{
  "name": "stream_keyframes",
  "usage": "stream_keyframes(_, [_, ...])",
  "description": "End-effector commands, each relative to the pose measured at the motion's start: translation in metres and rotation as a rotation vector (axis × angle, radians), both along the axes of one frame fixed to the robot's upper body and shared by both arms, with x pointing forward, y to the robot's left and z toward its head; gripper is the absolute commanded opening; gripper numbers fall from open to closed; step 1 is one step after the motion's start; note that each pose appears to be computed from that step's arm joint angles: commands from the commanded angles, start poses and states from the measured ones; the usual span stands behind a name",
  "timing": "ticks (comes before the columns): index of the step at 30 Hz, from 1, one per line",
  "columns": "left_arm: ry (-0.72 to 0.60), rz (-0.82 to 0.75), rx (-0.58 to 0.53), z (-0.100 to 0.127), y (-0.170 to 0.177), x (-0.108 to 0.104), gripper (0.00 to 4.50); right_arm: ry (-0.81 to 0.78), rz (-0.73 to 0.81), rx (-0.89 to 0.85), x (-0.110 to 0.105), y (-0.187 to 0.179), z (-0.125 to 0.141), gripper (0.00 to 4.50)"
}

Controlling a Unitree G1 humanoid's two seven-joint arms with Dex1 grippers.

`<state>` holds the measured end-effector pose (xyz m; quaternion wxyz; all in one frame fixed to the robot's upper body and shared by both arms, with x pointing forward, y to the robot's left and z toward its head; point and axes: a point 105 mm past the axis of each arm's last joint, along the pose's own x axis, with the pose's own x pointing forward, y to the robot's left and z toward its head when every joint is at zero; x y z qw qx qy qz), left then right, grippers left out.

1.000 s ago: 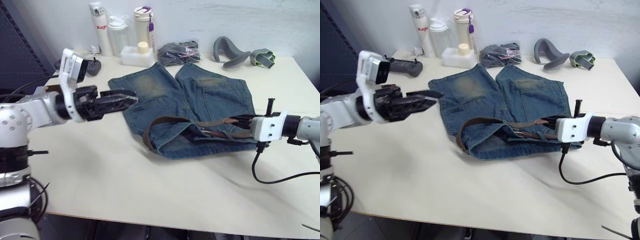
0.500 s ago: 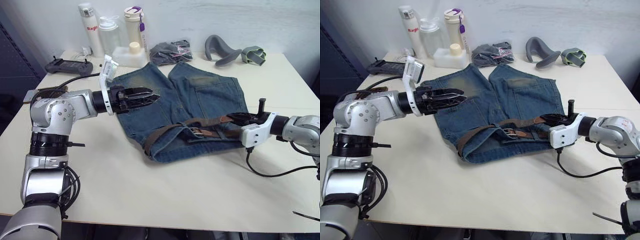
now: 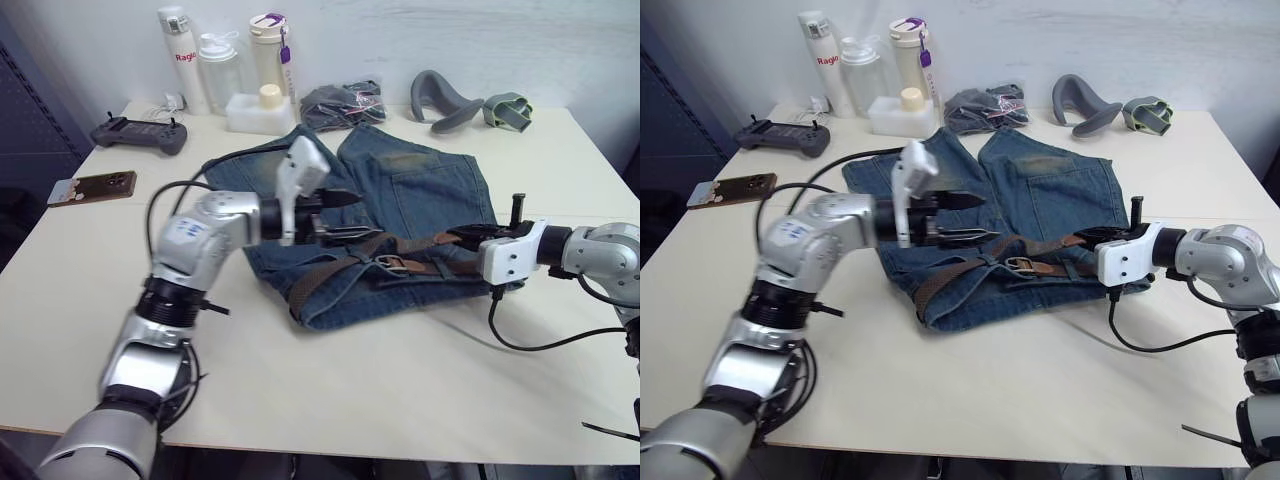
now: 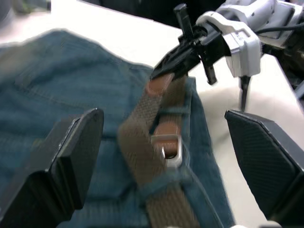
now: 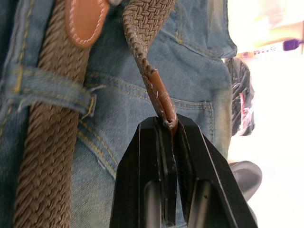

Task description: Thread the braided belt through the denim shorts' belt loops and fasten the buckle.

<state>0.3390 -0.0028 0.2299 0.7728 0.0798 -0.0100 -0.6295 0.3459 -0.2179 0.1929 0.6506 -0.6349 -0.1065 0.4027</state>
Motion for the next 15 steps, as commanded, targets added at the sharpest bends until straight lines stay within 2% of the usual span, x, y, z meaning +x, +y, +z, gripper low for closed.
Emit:
stream_keyframes(1, [-0.211,0.011,0.044,0.011,-0.021,0.008,4.46,-0.015,-0.017,0.11,-0.002,0.003,0.029,0.0])
stream_keyframes(6, [-0.344,0.036,0.138,-0.003,-0.039,0.023,4.46,0.1,-0.045,0.254,-0.01,0.009,0.045,0.0])
stream_keyframes(9, [-0.388,0.059,0.152,-0.007,-0.036,0.03,4.46,0.146,-0.058,0.301,-0.018,0.011,0.054,0.0])
stream_keyframes(15, [-0.426,0.037,0.151,-0.009,-0.035,0.031,4.46,0.178,-0.08,0.352,-0.026,0.014,0.064,0.0])
